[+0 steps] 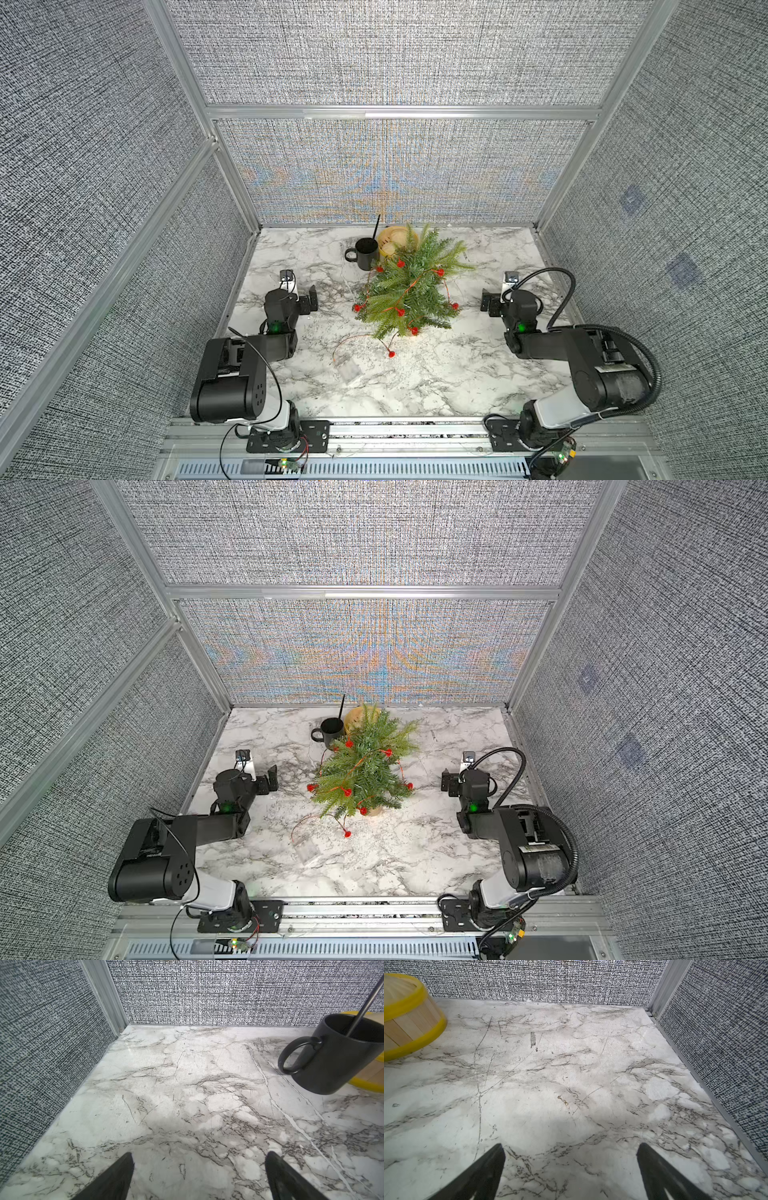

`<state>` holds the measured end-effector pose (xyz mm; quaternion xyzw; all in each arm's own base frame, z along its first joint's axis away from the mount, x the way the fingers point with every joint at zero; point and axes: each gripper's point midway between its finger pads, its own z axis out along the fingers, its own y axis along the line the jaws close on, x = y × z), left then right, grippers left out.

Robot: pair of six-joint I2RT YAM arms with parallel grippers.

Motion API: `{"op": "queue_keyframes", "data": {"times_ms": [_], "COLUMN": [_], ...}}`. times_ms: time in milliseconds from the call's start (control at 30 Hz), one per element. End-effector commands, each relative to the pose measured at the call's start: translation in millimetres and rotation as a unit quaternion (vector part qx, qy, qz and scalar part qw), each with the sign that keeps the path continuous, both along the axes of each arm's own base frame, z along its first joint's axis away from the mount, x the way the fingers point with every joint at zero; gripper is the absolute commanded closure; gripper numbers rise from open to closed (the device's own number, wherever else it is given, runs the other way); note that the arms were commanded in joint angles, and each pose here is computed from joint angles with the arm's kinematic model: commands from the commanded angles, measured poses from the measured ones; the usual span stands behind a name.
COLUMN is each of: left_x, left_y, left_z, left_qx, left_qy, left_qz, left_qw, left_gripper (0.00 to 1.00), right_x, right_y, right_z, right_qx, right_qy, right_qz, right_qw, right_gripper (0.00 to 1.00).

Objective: Remove string lights from the small christmas tree
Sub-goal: Pick up the light string from the Christmas tree.

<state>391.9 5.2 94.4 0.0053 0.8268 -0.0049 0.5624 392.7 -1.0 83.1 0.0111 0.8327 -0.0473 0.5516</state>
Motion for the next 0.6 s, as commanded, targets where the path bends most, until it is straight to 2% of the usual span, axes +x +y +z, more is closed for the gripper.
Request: {"op": "queue_keyframes", "data": {"times_ms": [0, 567], "left_x": [1.0, 0.5], "left_y": [-0.4, -0.6], "left_z": [2.0, 3.2], "left_qx": [0.002, 0.001], "left_qy": [-0.003, -0.006], "left_qz": [-0.003, -0.003], "left_qw": [1.000, 1.000], "left_gripper": [0.01, 0.01], "right_x": [1.5, 1.1], "right_y": [0.9, 1.6], "right_z": [5.4, 5.7], "right_qx": [0.000, 0.000], "right_qy": [-0.011, -0.013], "right_qz": [0.002, 0.004], "right_qw": [1.000, 1.000], "right_gripper": [0.01, 0.01]}}
